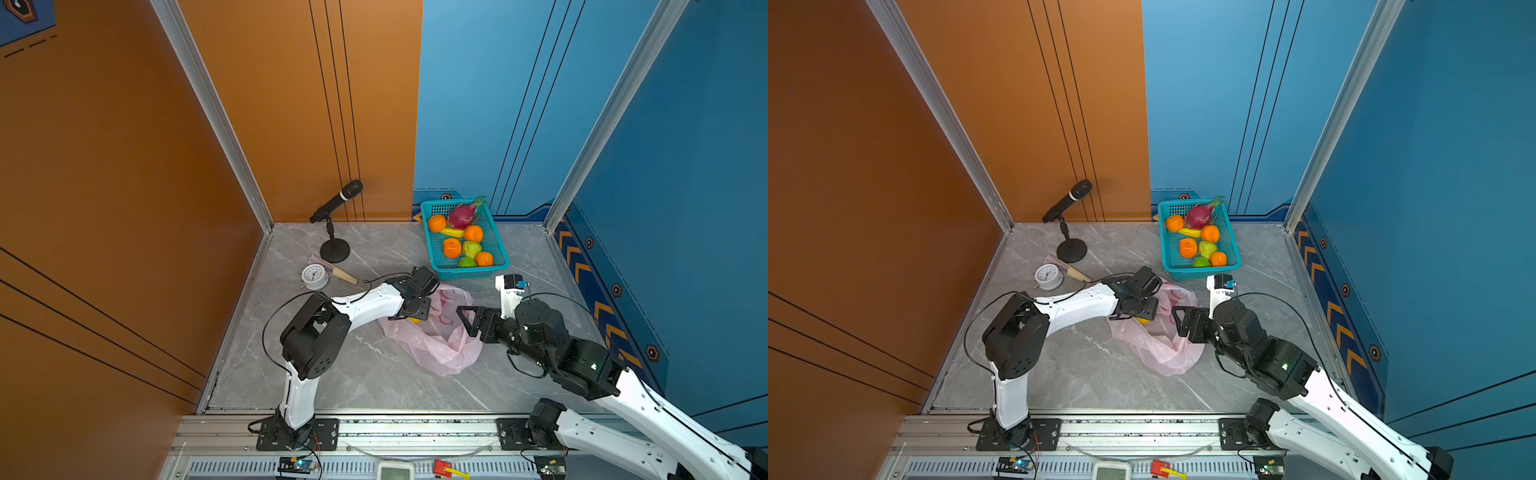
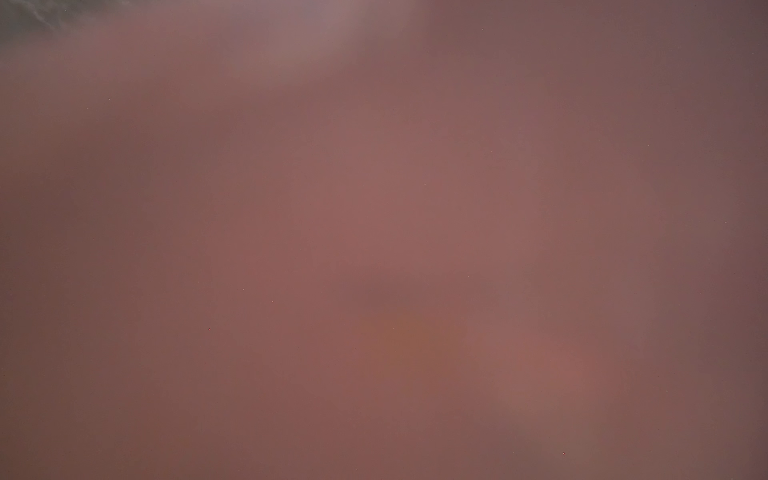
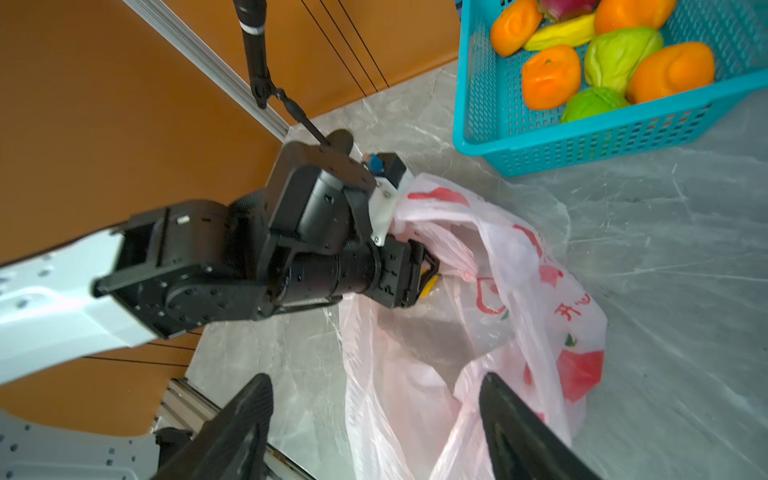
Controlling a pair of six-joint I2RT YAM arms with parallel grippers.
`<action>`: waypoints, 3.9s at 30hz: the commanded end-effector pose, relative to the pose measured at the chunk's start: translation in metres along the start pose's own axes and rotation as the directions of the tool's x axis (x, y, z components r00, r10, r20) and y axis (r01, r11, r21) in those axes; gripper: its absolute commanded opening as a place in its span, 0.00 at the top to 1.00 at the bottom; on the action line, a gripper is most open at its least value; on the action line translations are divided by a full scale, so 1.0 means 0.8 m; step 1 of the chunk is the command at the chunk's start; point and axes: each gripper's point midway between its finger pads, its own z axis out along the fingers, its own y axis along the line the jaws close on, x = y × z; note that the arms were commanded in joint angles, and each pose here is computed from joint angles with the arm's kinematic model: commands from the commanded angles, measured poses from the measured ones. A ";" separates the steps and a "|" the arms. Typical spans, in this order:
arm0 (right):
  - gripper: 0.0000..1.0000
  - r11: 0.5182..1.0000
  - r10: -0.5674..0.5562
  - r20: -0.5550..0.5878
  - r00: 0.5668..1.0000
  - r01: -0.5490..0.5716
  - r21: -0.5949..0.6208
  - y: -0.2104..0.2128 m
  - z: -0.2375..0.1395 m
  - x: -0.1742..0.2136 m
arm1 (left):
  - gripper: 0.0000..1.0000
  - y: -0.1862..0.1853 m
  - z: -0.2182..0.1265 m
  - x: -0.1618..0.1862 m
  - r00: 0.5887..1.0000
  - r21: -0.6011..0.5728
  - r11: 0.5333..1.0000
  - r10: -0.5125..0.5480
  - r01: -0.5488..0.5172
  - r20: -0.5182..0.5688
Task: Untie the knot of the plastic bag and take out the fruit
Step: 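Hold the bag open with the left gripper while the right reaches for yellow fruit, then close the right gripper on the yellow fruit inside the bag, then lift the yellow fruit out with the right gripper while the left releases the bag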
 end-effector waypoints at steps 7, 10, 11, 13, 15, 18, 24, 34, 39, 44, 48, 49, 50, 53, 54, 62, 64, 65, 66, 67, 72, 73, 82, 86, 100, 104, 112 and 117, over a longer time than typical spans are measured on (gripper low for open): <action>0.21 0.988 0.152 -0.078 0.985 -0.154 -0.015 0.009 0.044 -0.011 | 0.47 -0.029 -0.073 -0.017 0.999 0.172 0.985 -0.026 0.020 0.030; 0.28 0.966 0.257 -0.132 0.957 -0.252 0.051 -0.012 0.064 -0.005 | 0.47 -0.033 -0.092 -0.022 0.998 0.217 0.975 -0.054 0.045 0.038; 0.32 0.956 0.291 -0.151 0.945 -0.282 0.075 -0.018 0.069 -0.001 | 0.47 -0.036 -0.099 -0.023 0.997 0.236 0.970 -0.063 0.051 0.040; 0.37 0.941 0.336 -0.190 0.922 -0.322 0.102 -0.025 0.078 0.007 | 0.46 -0.039 -0.110 -0.025 0.996 0.269 0.961 -0.083 0.068 0.044; 0.39 0.936 0.352 -0.223 0.909 -0.337 0.106 -0.024 0.087 0.011 | 0.46 -0.042 -0.120 -0.027 0.994 0.306 0.949 -0.096 0.078 0.044; 0.42 0.928 0.372 -0.232 0.899 -0.352 0.124 -0.026 0.097 0.013 | 0.46 -0.053 -0.139 -0.030 0.993 0.375 0.924 -0.105 0.079 0.048; 0.45 0.920 0.389 -0.205 0.898 -0.390 0.037 -0.018 0.104 -0.010 | 0.46 -0.059 -0.166 -0.041 0.977 0.482 0.861 -0.208 0.164 0.040; 0.36 0.965 0.173 0.042 0.984 -0.161 -0.206 -0.022 0.070 -0.024 | 0.48 -0.062 -0.188 -0.059 0.908 0.531 0.756 -0.413 0.383 -0.067; 0.30 0.971 0.046 0.089 0.995 -0.024 -0.239 -0.023 0.067 -0.014 | 0.49 -0.064 -0.194 -0.059 0.883 0.541 0.717 -0.454 0.440 -0.117; 0.20 0.935 -0.006 0.053 0.999 0.024 -0.354 -0.001 0.079 0.003 | 0.50 -0.069 -0.198 -0.061 0.863 0.552 0.682 -0.481 0.480 -0.156; 0.11 0.922 -0.053 0.039 0.998 0.064 -0.382 0.009 0.089 0.015 | 0.50 -0.074 -0.198 -0.063 0.860 0.560 0.671 -0.479 0.487 -0.174; 0.09 0.921 -0.061 0.035 0.998 0.070 -0.382 0.009 0.093 0.017 | 0.50 -0.074 -0.197 -0.062 0.859 0.559 0.669 -0.481 0.490 -0.178; 0.07 0.920 -0.070 0.033 0.997 0.077 -0.385 0.010 0.096 0.020 | 0.51 -0.075 -0.199 -0.063 0.859 0.561 0.667 -0.481 0.489 -0.177; 0.01 0.915 -0.091 0.038 0.995 0.099 -0.391 0.012 0.105 0.024 | 0.50 -0.075 -0.200 -0.063 0.856 0.562 0.663 -0.485 0.495 -0.181; 0.01 0.914 -0.096 0.038 0.995 0.103 -0.391 0.012 0.109 0.026 | 0.50 -0.075 -0.201 -0.064 0.855 0.563 0.662 -0.487 0.495 -0.180; 0.02 0.922 -0.105 0.075 0.992 0.125 -0.366 0.011 0.136 0.023 | 0.50 -0.076 -0.201 -0.059 0.845 0.562 0.647 -0.492 0.516 -0.209; 0.04 0.924 -0.107 0.083 0.991 0.130 -0.360 0.012 0.140 0.020 | 0.50 -0.075 -0.201 -0.058 0.840 0.559 0.643 -0.498 0.523 -0.213; 0.05 0.927 -0.110 0.081 0.991 0.131 -0.352 0.011 0.143 0.021 | 0.50 -0.074 -0.200 -0.057 0.834 0.554 0.638 -0.506 0.534 -0.221; 0.06 0.929 -0.115 0.079 0.990 0.136 -0.345 0.011 0.146 0.022 | 0.50 -0.073 -0.199 -0.056 0.827 0.553 0.630 -0.513 0.545 -0.231; 0.08 0.930 -0.118 0.077 0.990 0.137 -0.341 0.010 0.149 0.023 | 0.50 -0.072 -0.198 -0.055 0.822 0.552 0.624 -0.517 0.553 -0.239; 0.17 0.931 -0.129 0.079 0.989 0.148 -0.334 0.015 0.160 0.025 | 0.49 -0.071 -0.199 -0.054 0.818 0.557 0.615 -0.522 0.558 -0.243; 0.20 0.930 -0.130 0.076 0.989 0.148 -0.335 0.016 0.162 0.026 | 0.49 -0.070 -0.199 -0.054 0.817 0.556 0.615 -0.523 0.559 -0.244; 0.43 0.939 -0.099 0.058 0.993 0.113 -0.326 0.008 0.159 0.033 | 0.25 -0.049 -0.194 -0.049 0.803 0.533 0.621 -0.556 0.574 -0.217; 0.44 0.945 -0.101 0.030 0.994 0.106 -0.310 -0.003 0.150 0.046 | 0.17 -0.033 -0.195 -0.050 0.809 0.509 0.653 -0.564 0.561 -0.167; 0.45 0.946 -0.142 0.098 0.985 0.164 -0.279 -0.015 0.066 0.037 | 0.15 0.007 -0.187 -0.035 0.814 0.401 0.727 -0.573 0.557 -0.092; 0.44 0.945 -0.188 0.187 0.964 0.229 -0.232 -0.009 0.029 0.002 | 0.09 0.022 -0.207 -0.033 0.834 0.396 0.763 -0.551 0.511 -0.014; 0.44 0.949 -0.234 0.331 0.914 0.288 -0.125 0.005 -0.006 -0.085 | 0.07 0.058 -0.252 -0.026 0.868 0.366 0.850 -0.464 0.380 0.177; 0.47 0.960 -0.236 0.306 0.922 0.271 -0.076 0.011 0.012 -0.131 | 0.05 0.068 -0.278 -0.028 0.892 0.344 0.908 -0.346 0.239 0.292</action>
